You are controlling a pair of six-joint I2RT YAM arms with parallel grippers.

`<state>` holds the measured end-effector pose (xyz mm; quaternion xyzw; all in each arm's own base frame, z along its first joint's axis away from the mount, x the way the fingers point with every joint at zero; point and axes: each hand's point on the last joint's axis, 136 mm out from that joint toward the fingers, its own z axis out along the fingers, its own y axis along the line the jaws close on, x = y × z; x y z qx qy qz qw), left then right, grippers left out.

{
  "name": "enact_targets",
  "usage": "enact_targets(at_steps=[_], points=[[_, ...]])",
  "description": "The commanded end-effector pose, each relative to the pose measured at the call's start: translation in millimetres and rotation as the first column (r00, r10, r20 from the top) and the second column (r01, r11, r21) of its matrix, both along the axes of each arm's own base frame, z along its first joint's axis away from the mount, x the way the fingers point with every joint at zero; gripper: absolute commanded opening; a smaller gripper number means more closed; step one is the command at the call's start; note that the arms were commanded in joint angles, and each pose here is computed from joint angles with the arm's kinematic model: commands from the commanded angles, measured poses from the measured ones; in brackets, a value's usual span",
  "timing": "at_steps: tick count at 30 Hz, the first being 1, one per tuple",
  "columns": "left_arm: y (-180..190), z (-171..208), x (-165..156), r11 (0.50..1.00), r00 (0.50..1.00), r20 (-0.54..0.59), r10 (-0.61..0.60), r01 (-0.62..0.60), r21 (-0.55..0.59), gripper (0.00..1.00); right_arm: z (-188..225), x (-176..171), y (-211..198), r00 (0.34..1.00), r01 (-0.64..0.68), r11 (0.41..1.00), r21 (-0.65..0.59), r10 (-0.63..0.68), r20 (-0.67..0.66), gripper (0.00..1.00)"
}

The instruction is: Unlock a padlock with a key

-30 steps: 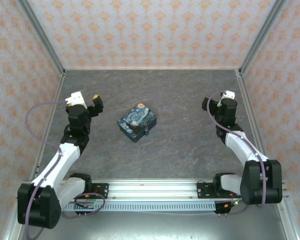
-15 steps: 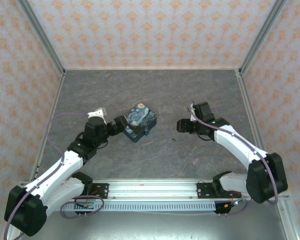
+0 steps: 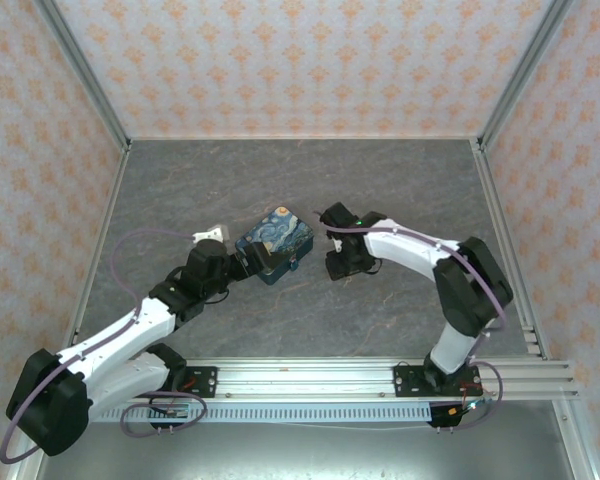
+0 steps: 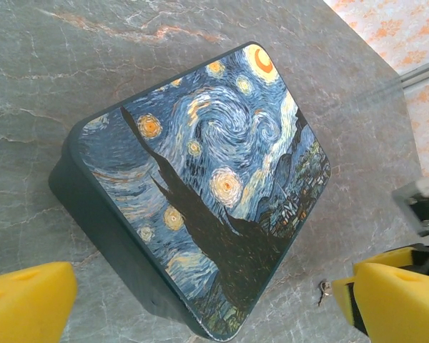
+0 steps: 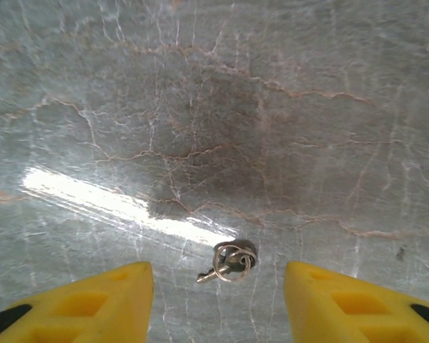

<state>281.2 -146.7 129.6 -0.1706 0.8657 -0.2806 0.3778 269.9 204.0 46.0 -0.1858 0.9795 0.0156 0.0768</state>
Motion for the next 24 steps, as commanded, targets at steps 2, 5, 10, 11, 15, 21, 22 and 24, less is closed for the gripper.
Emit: enact_targets(at_steps=[2,5,10,11,15,21,22,24], points=[[5,12,0,0.999,0.999,0.038,0.037,-0.036,-0.007,1.00,-6,-4,-14,0.998,-0.053,0.985,-0.166,0.049,-0.032,0.50],[9,11,-1,0.999,0.998,0.040,0.048,-0.048,0.001,1.00,-13,-6,-13,0.997,-0.070,0.979,-0.190,0.060,-0.057,0.47],[12,10,-4,0.999,0.998,0.034,0.053,-0.053,0.007,1.00,-19,-7,-16,0.995,-0.076,0.971,-0.226,0.059,-0.082,0.43],[12,10,-4,0.999,0.998,0.035,0.053,-0.053,0.007,1.00,-20,-8,-16,0.995,-0.075,0.971,-0.228,0.056,-0.085,0.42],[12,10,-4,0.998,0.998,0.034,0.054,-0.054,0.008,1.00,-24,-11,-17,0.993,-0.076,0.970,-0.232,0.054,-0.101,0.38],[13,10,-5,0.998,0.998,0.030,0.054,-0.054,0.014,1.00,-29,-14,-20,0.992,-0.078,0.967,-0.242,0.051,-0.114,0.33],[13,10,-5,0.998,0.998,0.030,0.055,-0.056,0.014,1.00,-30,-14,-20,0.992,-0.077,0.967,-0.242,0.050,-0.114,0.33],[13,11,-5,0.998,0.998,0.031,0.054,-0.055,0.014,1.00,-30,-14,-20,0.992,-0.075,0.967,-0.243,0.048,-0.115,0.30]])
